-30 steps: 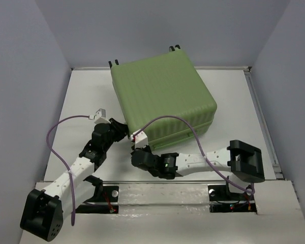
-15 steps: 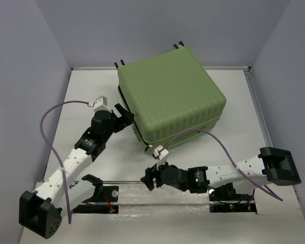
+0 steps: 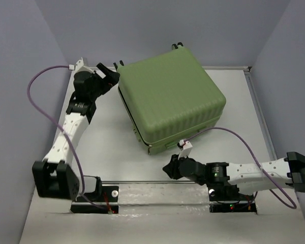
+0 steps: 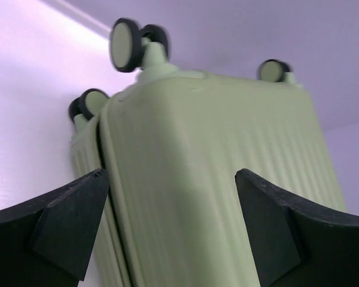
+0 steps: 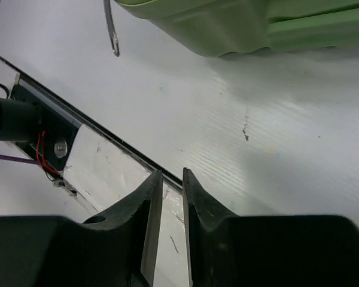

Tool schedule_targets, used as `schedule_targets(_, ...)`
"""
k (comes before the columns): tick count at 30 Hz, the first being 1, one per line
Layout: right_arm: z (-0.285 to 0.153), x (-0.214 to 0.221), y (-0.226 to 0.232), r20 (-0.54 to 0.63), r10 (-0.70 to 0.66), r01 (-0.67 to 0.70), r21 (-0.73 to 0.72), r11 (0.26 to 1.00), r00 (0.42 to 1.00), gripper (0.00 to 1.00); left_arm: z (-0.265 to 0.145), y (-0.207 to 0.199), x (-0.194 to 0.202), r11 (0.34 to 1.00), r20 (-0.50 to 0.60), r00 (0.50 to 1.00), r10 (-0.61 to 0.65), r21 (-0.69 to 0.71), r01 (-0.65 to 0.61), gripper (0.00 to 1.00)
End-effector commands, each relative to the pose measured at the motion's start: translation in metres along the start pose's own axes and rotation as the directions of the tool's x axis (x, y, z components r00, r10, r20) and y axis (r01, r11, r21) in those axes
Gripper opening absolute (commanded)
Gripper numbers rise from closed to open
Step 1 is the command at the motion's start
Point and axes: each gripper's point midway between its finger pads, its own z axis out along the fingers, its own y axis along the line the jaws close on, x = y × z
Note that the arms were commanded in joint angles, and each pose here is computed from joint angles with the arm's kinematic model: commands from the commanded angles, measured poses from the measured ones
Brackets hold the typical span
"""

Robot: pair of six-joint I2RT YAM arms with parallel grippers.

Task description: Pack the luggage

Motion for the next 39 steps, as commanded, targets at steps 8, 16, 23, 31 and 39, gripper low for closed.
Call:
schedule_targets(8, -0.004, -0.001, -0.025, 0.020, 0.042, -0.043, 0.055, 0.998, 0.999, 0.32, 0.113, 0.022, -0.002, 0.995, -0.164, 0.982, -0.096, 0.012, 0.099, 0.99)
schedule_targets(16, 0.003, 0.010, -0.025, -0.014, 0.020, -0.019, 0.064, 0.998, 1.000, 0.32, 0.164, 0.021, 0.005, 0.980, -0.200, 0.964, -0.177, 0.049, 0.191, 0.99)
schedule_targets(23, 0.003, 0.008, -0.024, -0.006, 0.015, -0.015, 0.060, 0.998, 1.000, 0.32, 0.199, 0.023, 0.012, 0.968, -0.224, 0.948, -0.228, 0.049, 0.245, 0.96)
schedule_targets(31, 0.004, 0.011, -0.028, -0.008, 0.020, -0.019, 0.068, 0.997, 1.000, 0.34, 0.227, 0.001, 0.012, 0.941, -0.230, 0.927, -0.296, 0.098, 0.325, 0.91)
schedule_targets(39, -0.003, 0.007, -0.042, 0.021, 0.072, -0.073, 0.091, 0.993, 0.997, 0.73, 0.226, -0.015, -0.002, 0.891, -0.157, 0.916, -0.369, 0.222, 0.397, 0.47)
